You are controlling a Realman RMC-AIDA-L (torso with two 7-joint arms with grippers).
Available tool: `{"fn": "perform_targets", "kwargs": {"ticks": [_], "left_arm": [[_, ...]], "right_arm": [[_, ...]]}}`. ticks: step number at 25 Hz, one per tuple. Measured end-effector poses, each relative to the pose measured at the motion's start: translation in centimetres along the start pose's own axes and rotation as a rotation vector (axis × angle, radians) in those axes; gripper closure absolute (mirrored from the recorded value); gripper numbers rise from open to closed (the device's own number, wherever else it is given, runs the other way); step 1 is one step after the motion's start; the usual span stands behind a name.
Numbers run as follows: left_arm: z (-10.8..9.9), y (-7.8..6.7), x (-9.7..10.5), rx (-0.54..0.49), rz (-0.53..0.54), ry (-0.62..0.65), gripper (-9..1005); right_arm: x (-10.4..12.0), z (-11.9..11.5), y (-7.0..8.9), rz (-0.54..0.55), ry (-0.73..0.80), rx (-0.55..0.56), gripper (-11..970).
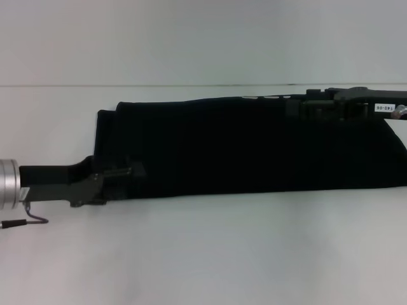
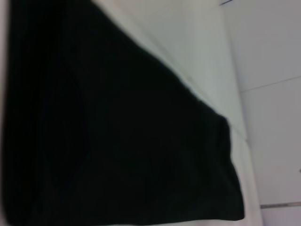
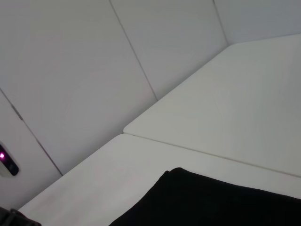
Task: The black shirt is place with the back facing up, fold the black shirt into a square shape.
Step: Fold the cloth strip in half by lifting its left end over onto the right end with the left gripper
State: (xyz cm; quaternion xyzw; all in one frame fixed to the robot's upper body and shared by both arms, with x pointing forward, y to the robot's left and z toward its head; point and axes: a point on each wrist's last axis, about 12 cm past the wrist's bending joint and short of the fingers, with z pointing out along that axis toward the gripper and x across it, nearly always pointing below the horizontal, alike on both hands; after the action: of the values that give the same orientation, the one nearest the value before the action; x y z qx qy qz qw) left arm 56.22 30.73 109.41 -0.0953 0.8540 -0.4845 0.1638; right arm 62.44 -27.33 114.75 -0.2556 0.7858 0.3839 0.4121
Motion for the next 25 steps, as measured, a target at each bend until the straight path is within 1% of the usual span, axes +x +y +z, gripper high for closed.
{"fn": "perform_targets", "kwargs": {"ticks": [6,12,15,25], "left_arm": [[0.1,0.9,-0.2,-0.080,-0.195,-0.018,142],[0.1,1.6,-0.1,-0.093,-0.349,-0.048,143],[0.3,1.7,0.0,-0.092,-0.385,-0.049,143],[0.8,2.4,-0.2,-0.143,-0.453,-0.076,145]], "right_arm": [[-0.2,0.4,0.2,-0.033,0.013,-0.008,25],[-0.5,0.6,0.1,-0.049,0.006,0.002,25],[-0.7,0.6,0.0,-0.052,0.003,0.011,25],[-1.0,0.7,-0.2,-0.054,-0.007,0.029,24]]}}
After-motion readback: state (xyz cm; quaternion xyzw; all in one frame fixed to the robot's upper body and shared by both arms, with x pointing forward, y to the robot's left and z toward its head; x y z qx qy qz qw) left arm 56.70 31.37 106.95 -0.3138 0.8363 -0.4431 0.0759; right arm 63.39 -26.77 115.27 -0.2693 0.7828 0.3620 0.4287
